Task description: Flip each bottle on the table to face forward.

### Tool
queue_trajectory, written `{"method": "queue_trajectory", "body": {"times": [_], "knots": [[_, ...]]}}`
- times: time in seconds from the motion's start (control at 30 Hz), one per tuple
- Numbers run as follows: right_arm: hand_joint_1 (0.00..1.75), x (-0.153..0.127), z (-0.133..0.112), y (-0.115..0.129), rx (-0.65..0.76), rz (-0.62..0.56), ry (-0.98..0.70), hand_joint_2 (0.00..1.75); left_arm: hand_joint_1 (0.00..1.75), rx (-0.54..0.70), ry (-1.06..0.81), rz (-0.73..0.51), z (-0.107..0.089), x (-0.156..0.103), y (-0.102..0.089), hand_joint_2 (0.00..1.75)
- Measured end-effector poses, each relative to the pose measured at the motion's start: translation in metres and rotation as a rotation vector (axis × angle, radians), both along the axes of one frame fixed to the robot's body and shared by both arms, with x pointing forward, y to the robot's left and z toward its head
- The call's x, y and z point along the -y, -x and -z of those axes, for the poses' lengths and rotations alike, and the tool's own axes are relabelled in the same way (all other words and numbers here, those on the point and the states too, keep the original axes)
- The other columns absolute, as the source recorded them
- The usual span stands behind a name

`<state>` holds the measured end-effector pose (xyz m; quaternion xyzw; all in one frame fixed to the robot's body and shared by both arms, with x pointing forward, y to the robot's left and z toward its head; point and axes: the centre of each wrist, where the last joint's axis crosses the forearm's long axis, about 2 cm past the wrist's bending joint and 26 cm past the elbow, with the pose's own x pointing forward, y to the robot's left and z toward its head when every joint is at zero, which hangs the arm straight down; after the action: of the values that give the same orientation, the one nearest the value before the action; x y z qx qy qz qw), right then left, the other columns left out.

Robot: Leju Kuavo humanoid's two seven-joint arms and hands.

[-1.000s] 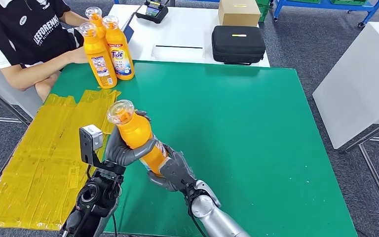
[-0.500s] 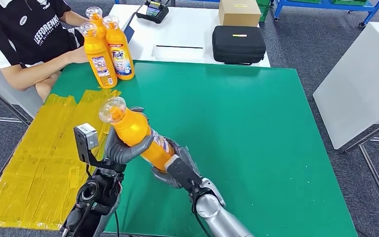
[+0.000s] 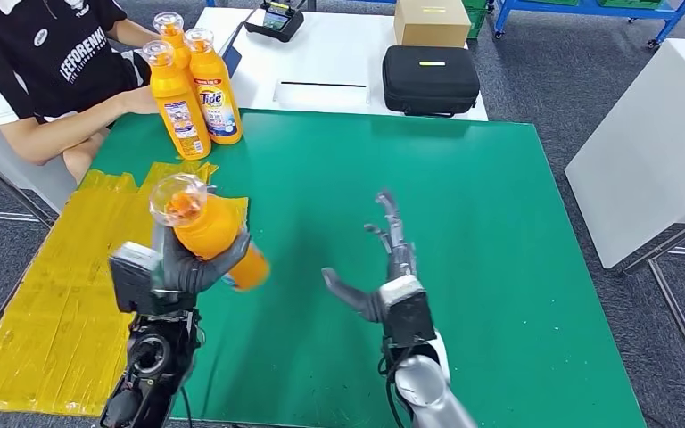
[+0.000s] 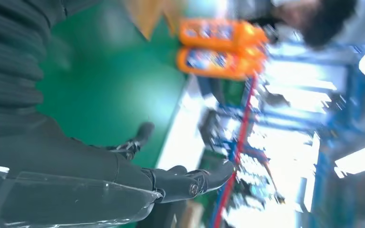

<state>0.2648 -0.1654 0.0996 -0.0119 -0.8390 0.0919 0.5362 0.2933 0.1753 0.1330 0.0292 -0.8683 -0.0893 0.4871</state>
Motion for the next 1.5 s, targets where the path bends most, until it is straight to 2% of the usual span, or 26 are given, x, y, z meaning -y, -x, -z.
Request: {"method": "queue_trajectory", "body": {"times": [0.07,0.17,0.23,0.47,0.6,0.7,0.8,0.9,1.03,1.27,1.5], "knots": [[0.0,0.006,-0.007,0.001,0.033,0.033,-0.019,1.75,1.75,0.109,-0.222,-0.141,-0.007,-0.001,-0.001,1.75],[0.0,0.011,-0.016,0.002,0.073,0.056,-0.045,1.75,1.75,0.231,-0.459,-0.276,-0.013,-0.001,-0.002,1.75],[0.0,0.013,-0.021,0.003,0.094,0.064,-0.055,1.75,1.75,0.277,-0.536,-0.316,-0.016,-0.001,-0.003,1.75],[0.0,0.016,-0.03,0.005,0.127,0.071,-0.071,1.75,1.75,0.317,-0.613,-0.348,-0.016,-0.001,-0.004,1.75],[0.0,0.017,-0.035,0.005,0.142,0.07,-0.102,1.75,1.75,0.417,-0.908,-0.467,-0.015,-0.001,-0.006,1.75],[0.0,0.016,-0.042,0.005,0.164,0.059,-0.119,1.75,1.75,0.403,-1.074,-0.559,-0.01,-0.002,-0.014,1.75],[0.0,0.016,-0.048,0.006,0.185,0.039,-0.135,1.75,1.75,0.303,-1.159,-0.597,-0.001,-0.001,-0.023,1.75],[0.0,0.017,-0.052,0.011,0.208,0.014,-0.142,1.75,1.75,0.247,-1.285,-0.584,0.017,0.001,-0.025,1.75],[0.0,0.017,-0.054,0.016,0.223,0.002,-0.144,1.75,1.75,0.253,-1.413,-0.516,0.038,-0.002,-0.021,1.75],[0.0,0.019,-0.055,0.017,0.231,0.0,-0.141,1.75,1.75,0.261,-1.499,-0.474,0.051,-0.011,-0.021,1.75],[0.0,0.019,-0.055,0.019,0.234,-0.015,-0.138,1.75,1.75,0.222,-1.623,-0.382,0.067,-0.024,-0.023,1.75]]}}
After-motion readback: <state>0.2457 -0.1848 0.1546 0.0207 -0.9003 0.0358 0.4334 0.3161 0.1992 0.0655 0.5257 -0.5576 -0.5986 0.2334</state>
